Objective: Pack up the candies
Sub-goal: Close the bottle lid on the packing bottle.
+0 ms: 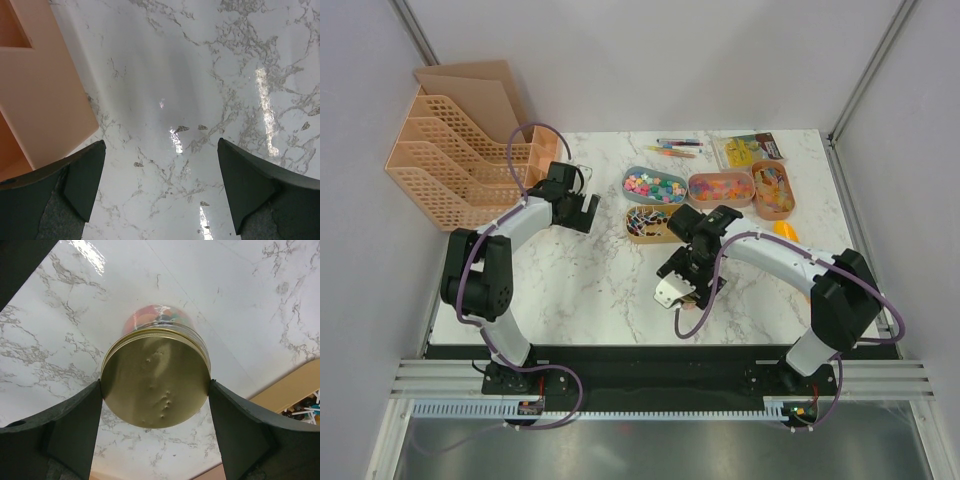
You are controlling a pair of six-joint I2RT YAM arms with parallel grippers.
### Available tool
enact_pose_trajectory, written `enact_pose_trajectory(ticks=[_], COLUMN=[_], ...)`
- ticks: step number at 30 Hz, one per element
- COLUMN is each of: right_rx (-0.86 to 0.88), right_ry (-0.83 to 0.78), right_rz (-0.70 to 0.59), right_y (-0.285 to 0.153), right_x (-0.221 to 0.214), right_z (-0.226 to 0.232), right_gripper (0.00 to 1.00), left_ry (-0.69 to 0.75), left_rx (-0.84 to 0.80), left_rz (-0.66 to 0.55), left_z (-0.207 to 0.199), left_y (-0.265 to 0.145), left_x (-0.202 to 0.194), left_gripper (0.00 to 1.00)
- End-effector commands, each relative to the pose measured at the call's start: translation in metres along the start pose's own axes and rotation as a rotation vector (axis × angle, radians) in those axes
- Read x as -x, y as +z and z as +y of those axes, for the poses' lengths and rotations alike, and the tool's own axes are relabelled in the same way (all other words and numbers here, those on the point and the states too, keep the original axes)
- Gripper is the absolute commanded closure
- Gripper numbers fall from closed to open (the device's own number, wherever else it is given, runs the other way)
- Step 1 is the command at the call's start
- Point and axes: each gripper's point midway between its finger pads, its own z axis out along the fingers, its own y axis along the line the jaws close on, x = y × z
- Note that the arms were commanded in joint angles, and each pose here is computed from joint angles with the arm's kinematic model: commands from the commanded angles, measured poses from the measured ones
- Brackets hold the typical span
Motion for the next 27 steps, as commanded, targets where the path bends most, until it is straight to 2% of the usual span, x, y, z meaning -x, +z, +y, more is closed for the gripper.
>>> enact_pose_trajectory(ticks=[1,13,20,21,27], right_rx=[-0.01,-0.007,-0.006,-0.008,-0.049], right_ry=[0.03,0.095,0.115,0.121,0.132], right_rz=[0.001,0.021,0.021,0.022,0.016], right_y=[0.005,0.016,0.017,0.016,0.005], right_x=[0.0,-0.008,-0.008,-0.008,-0.004], right_z=[-0.002,-0.001,-0.001,0.0,-0.003], right_gripper=[0.2,0.19,0.12,0.02,0.02], left_ry=[-0.047,-0.048,-0.048,-0.049,-0.051], left_rx=[0.005,-0.003,-0.002,-0.002,-0.012], left_rz=[-0.063,-0.05,-0.044,-0.044,-0.045], left_z=[0.003,0.001,0.001,0.001,-0.001], left_y=[-0.006,-0.003,-0.002,-0.002,-0.002], left_x=[0.016,0.017,0.015,0.015,0.015], left_gripper=[0.0,0.0,0.0,0.0,0.0])
